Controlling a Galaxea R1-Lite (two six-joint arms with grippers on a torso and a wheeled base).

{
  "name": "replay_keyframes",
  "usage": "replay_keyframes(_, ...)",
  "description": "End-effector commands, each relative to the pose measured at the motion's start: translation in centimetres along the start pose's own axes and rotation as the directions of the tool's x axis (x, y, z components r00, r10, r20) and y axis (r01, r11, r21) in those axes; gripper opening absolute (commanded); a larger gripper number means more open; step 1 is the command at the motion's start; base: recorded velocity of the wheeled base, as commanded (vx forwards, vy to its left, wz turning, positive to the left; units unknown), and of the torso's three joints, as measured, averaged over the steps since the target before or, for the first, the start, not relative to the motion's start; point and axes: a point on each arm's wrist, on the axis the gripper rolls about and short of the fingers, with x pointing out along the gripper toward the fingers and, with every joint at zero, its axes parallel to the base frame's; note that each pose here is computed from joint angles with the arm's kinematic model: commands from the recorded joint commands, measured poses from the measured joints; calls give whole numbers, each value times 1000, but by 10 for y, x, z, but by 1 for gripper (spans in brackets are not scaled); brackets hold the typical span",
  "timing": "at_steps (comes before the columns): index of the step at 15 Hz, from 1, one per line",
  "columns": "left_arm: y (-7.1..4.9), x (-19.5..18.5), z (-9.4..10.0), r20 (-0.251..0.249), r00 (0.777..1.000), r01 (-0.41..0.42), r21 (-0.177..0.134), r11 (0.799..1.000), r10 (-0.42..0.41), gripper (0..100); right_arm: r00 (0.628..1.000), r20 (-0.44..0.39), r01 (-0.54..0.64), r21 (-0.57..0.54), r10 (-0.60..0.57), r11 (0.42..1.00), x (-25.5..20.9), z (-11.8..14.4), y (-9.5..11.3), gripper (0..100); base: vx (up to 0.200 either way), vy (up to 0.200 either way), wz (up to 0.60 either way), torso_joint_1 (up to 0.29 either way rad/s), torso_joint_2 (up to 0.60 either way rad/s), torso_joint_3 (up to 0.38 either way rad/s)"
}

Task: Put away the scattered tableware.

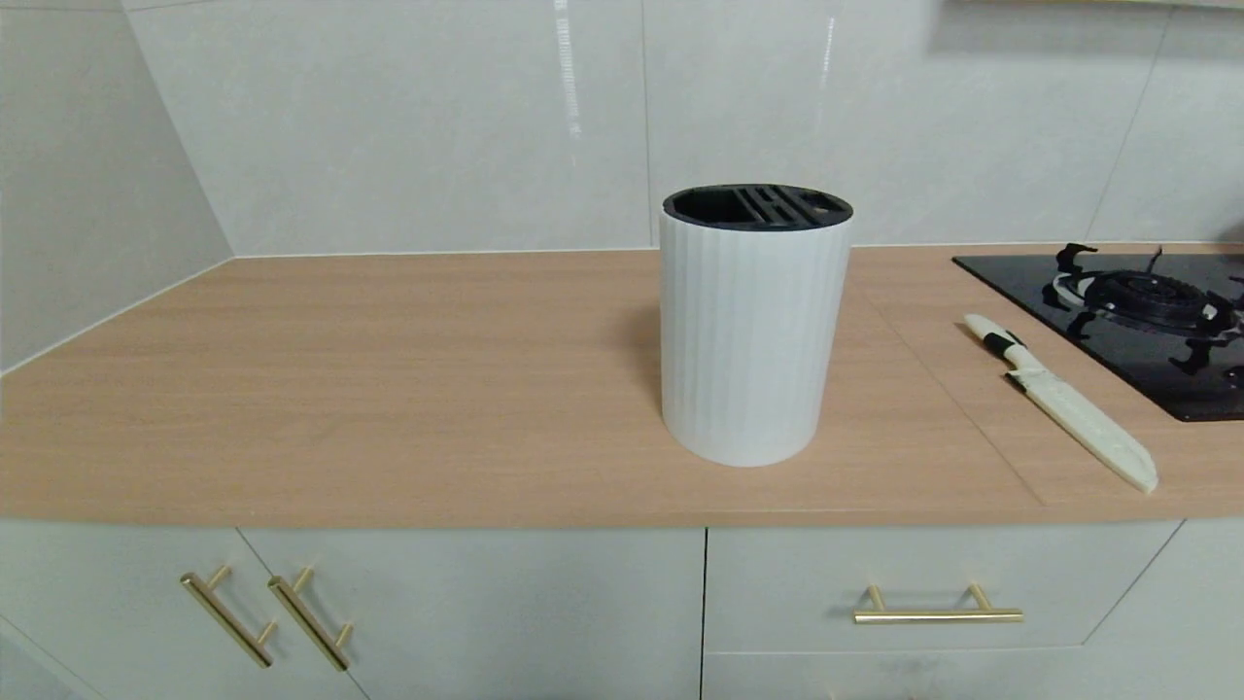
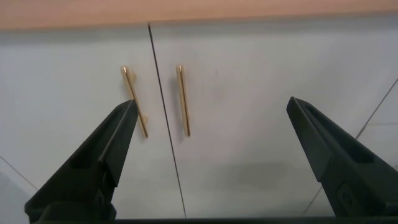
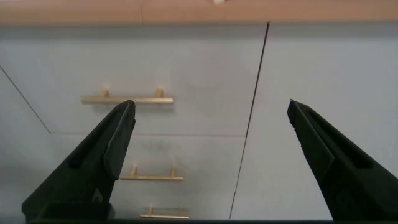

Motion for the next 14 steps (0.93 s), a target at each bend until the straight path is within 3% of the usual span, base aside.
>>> replay_keyframes(1,0,0,0,0,1000,-1,0,1000,1,100,1000,-2,-1,0,1,1000,0,0,0,100,0,0,0,159,-466,-310)
replay_keyframes(14,0,0,0,0,1000,0,0,1000,0,100,1000,-2,-1,0,1,1000,0,0,0,100,0,0,0,202,-507,-309)
